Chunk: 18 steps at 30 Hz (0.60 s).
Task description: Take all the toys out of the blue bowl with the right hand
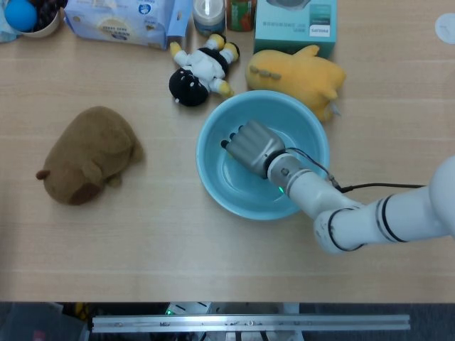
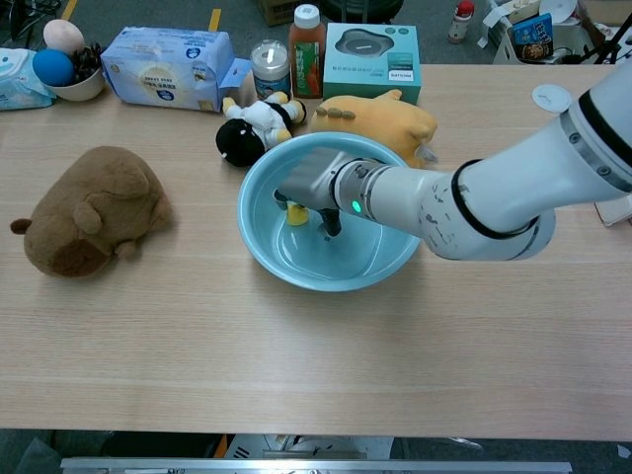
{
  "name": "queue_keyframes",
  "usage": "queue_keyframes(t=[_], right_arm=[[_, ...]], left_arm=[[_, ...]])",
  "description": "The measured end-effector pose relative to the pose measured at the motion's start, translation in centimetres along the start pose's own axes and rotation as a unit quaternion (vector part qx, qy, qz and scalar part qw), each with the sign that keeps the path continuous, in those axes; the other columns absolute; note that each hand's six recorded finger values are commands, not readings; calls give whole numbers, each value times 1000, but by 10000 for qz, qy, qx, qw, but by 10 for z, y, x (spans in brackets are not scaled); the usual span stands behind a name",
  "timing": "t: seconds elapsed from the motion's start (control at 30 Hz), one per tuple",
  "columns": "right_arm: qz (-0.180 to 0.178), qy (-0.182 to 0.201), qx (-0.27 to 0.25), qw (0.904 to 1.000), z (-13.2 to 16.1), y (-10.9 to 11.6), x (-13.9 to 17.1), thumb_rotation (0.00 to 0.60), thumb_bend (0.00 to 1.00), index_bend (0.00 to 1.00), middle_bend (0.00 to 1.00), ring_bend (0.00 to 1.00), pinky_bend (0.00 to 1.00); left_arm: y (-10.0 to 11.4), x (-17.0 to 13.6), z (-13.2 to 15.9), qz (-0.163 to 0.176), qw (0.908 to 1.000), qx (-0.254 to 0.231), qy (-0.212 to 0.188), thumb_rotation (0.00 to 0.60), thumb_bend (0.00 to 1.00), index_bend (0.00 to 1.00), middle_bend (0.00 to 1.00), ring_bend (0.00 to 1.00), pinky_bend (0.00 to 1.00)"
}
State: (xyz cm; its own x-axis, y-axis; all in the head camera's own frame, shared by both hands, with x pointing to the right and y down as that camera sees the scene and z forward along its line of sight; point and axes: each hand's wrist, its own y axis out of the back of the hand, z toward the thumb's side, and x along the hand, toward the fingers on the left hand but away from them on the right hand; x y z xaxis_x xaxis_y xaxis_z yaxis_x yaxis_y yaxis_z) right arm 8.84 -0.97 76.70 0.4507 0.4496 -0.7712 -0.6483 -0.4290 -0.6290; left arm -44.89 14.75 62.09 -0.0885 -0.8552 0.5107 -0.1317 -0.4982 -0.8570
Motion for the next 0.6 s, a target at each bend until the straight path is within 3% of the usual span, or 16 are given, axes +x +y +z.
queue_keyframes(t=[0.27, 0.4, 0.6], right_arm=[[-143, 13, 123, 9998, -8, 2, 15, 600, 351, 191, 292, 299, 653], [-363, -57, 84, 9993, -10, 6, 14, 600, 273, 199, 292, 299, 643], [-563, -196, -20, 9982, -10, 8, 4, 600, 262, 226, 292, 299, 643]], left_arm=[[0, 0, 2, 0, 10000, -1, -27, 600, 422, 96, 84, 54, 127], [1, 0, 3, 9, 10000, 1, -39, 600, 422, 96, 84, 53, 127], [2, -1, 3, 28, 10000, 2, -39, 600, 422, 96, 84, 54, 127]])
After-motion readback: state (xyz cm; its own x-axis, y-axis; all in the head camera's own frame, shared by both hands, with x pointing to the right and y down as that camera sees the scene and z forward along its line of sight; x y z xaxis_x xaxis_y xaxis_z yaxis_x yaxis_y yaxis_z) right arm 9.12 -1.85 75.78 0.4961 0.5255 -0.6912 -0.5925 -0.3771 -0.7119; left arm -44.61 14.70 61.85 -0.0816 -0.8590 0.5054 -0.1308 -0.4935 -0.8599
